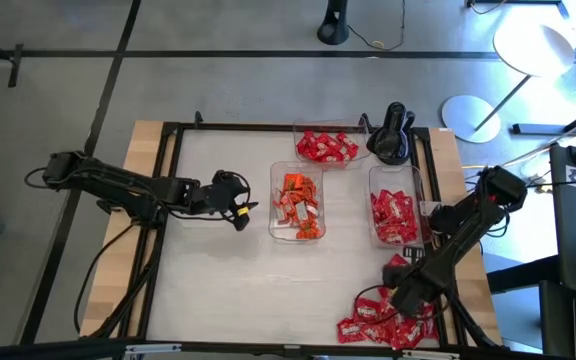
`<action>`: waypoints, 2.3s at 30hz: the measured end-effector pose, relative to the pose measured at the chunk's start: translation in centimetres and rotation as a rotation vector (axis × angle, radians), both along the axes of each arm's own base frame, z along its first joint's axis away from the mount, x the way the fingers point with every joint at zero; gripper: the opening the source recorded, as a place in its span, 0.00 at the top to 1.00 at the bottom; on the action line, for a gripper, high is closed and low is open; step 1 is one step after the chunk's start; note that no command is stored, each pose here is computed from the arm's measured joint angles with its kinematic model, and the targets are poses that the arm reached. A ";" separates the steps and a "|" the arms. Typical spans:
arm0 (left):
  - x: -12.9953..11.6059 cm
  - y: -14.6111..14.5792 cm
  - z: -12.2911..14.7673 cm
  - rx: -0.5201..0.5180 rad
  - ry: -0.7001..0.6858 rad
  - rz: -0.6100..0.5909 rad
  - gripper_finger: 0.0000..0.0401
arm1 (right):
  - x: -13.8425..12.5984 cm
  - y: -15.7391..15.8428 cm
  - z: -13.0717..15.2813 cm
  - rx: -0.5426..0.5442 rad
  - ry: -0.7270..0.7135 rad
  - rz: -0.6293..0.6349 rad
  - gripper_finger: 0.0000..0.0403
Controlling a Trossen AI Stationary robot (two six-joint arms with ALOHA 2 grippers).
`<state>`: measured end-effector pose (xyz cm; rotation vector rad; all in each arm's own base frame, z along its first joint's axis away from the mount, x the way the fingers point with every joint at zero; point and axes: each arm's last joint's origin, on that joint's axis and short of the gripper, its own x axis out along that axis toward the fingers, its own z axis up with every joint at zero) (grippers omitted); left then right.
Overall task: Sort candy
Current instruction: Put the red candy pack into the bottom right transparent bin
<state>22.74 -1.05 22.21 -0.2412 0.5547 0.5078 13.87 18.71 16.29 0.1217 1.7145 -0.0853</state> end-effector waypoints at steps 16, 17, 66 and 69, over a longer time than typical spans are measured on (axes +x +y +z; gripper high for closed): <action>0.0 0.0 0.0 -0.029 -0.018 0.022 0.42 | 1.5 -4.2 11.7 0.146 -0.496 -0.116 0.97; 0.0 0.0 0.0 -0.034 -0.021 0.025 0.42 | 1.6 -4.9 12.2 0.122 -0.528 -0.126 0.97; 0.3 0.0 0.4 -0.067 -0.085 0.048 0.42 | 2.2 -15.1 9.9 -0.161 -0.365 -0.451 0.28; 0.3 0.0 0.4 -0.079 -0.093 0.057 0.42 | 2.8 -13.7 10.9 -0.020 -0.417 -0.400 0.28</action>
